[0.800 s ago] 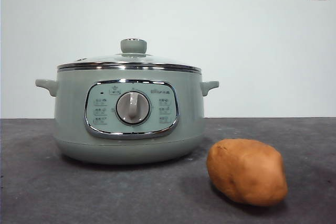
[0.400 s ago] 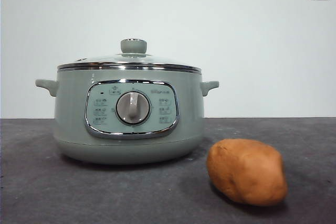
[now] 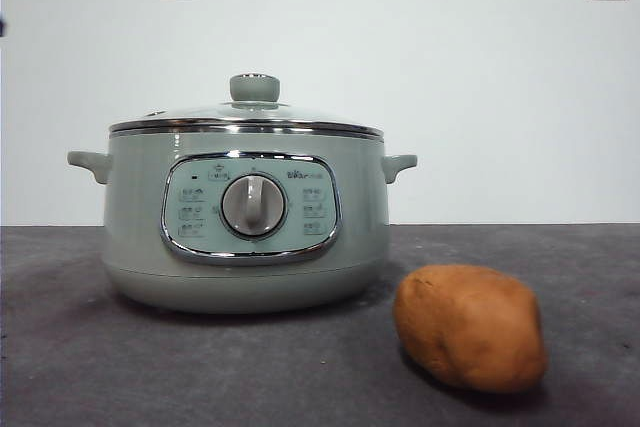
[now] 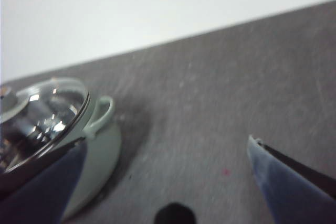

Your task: Pick up the potato,open the lid,put the potato in the pot,close the lid

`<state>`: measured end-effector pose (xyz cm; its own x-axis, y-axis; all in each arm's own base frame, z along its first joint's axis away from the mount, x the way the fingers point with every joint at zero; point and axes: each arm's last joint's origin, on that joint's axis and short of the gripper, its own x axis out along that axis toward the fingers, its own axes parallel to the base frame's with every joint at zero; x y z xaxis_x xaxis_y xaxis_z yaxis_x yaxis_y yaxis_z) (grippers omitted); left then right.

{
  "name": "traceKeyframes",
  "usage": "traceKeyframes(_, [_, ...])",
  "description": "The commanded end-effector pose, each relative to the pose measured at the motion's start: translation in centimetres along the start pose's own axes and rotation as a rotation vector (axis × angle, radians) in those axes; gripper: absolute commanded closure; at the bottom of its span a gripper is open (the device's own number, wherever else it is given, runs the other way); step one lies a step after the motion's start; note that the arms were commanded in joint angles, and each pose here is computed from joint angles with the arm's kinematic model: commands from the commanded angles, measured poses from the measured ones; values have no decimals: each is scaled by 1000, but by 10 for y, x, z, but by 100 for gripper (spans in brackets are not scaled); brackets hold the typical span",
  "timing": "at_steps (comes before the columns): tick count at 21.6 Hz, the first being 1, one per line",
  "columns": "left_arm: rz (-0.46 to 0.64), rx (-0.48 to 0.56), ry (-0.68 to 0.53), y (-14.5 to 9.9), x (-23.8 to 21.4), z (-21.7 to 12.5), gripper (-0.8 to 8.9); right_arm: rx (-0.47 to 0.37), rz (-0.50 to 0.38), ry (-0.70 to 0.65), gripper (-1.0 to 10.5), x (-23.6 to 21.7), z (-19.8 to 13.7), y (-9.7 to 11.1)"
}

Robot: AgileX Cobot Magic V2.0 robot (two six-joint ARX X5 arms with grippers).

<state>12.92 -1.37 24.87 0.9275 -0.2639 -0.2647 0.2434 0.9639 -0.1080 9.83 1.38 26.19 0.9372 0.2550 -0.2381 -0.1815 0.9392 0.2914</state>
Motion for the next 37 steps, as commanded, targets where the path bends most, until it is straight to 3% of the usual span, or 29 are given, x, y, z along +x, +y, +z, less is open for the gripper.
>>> traceKeyframes(1, [-122,-13,24,-3,6,11,188,25,15,97,404,3,10,3])
traceKeyframes(9, [-263,-125,152,-2,29,23,188,118,-23,350,400,16,22,6])
traceKeyframes(11, [-279,-148,203,-2,34,26,188,104,-19,420,319,21,24,5])
traceKeyframes(14, [-354,-180,281,-4,40,29,188,68,74,543,193,32,25,7])
traceKeyframes(16, [-417,-206,336,-6,43,32,188,79,150,660,186,43,25,9])
traceKeyframes(19, [-462,-227,396,-10,45,36,188,65,184,825,186,64,21,17])
traceKeyframes(26, [-479,-225,430,-14,45,36,188,-109,192,1071,191,108,-16,65])
traceKeyframes(33, [-478,-226,433,-14,44,35,188,-242,196,1113,191,132,-61,114])
traceKeyframes(37, [-469,-224,432,-14,45,35,189,-315,133,1151,194,140,-85,123])
